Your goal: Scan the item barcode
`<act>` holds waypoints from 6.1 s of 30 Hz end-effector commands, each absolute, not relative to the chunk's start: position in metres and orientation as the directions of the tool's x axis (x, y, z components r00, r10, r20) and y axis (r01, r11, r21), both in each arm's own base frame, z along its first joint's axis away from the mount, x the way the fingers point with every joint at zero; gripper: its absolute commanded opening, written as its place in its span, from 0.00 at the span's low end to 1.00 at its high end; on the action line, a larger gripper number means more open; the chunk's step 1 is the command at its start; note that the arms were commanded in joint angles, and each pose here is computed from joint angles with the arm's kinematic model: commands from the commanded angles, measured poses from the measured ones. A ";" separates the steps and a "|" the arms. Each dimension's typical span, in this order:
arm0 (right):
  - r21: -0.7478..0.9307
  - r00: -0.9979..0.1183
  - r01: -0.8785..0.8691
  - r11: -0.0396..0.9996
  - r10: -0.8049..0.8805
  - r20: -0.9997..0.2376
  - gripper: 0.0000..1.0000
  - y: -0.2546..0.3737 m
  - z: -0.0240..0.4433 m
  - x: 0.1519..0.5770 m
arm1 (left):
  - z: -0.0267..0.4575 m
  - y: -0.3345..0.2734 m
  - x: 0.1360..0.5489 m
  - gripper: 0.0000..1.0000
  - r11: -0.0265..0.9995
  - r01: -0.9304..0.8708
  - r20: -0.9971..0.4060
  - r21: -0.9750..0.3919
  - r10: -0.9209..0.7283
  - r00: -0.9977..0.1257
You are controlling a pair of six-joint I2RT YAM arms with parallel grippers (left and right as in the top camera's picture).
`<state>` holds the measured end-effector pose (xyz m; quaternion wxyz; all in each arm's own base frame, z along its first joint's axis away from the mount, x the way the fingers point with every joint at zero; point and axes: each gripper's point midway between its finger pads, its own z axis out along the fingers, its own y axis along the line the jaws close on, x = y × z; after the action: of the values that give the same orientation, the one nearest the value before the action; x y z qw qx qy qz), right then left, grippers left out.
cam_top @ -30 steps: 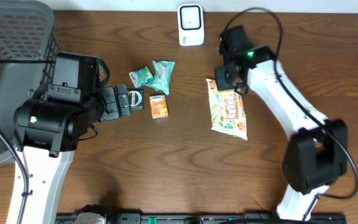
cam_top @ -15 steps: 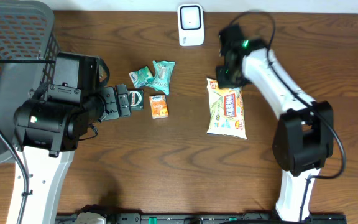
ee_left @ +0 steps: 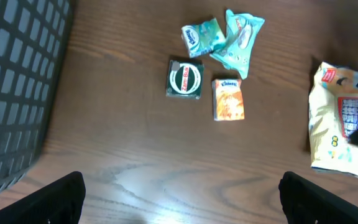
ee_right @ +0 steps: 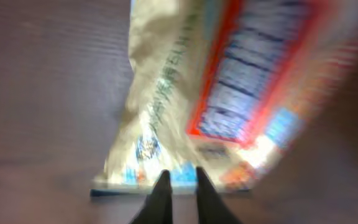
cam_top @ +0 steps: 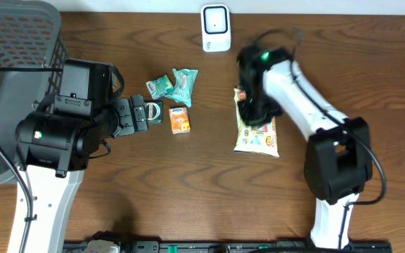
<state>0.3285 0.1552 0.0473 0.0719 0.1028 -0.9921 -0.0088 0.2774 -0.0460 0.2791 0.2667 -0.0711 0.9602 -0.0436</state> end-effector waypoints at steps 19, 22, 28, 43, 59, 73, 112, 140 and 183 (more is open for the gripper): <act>-0.090 -0.988 -0.102 0.991 -0.111 -0.105 0.10 0.111 0.115 0.410 | 0.283 -0.045 0.278 0.98 0.987 -0.113 -0.518 -0.117 -0.158 -0.841; -0.051 -0.994 -0.099 0.994 -0.102 -0.049 0.08 0.110 0.097 0.399 | 0.283 -0.045 0.278 0.98 0.987 -0.113 -0.518 -0.117 -0.158 -0.841; 0.073 -0.992 -0.127 0.989 -0.129 0.016 0.08 0.134 0.034 0.373 | 0.283 -0.045 0.278 0.98 0.987 -0.113 -0.518 -0.117 -0.158 -0.841; 0.135 -0.961 -0.016 0.991 0.023 -0.277 0.10 0.129 0.102 0.461 | 0.283 -0.045 0.278 0.98 0.987 -0.113 -0.518 -0.117 -0.157 -0.841; 0.023 -0.979 -0.113 0.993 -0.115 0.167 0.07 0.145 0.025 0.326 | 0.283 -0.045 0.278 0.98 0.987 -0.113 -0.518 -0.117 -0.158 -0.841; -0.001 -0.996 -0.078 0.997 -0.078 -0.042 0.25 0.138 0.097 0.392 | 0.283 -0.045 0.278 0.98 0.987 -0.113 -0.518 -0.117 -0.158 -0.841; 0.248 -0.997 -0.060 0.967 -0.069 0.027 0.99 0.085 0.056 0.395 | 0.283 -0.045 0.278 0.98 0.987 -0.113 -0.518 -0.117 -0.158 -0.841; 0.584 -0.999 0.000 0.812 -0.025 0.034 0.86 0.131 -0.007 0.364 | 0.283 -0.045 0.278 0.98 0.987 -0.113 -0.518 -0.117 -0.158 -0.841; -0.619 -0.875 0.133 0.774 -0.201 -0.440 0.01 0.025 0.135 0.416 | 0.283 -0.045 0.278 0.98 0.987 -0.113 -0.518 -0.117 -0.158 -0.841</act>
<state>0.4116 0.0379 0.1243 -0.2337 0.0347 -0.9346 0.2658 0.2773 -0.0460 0.2791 0.2665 -0.0711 0.9602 -0.0435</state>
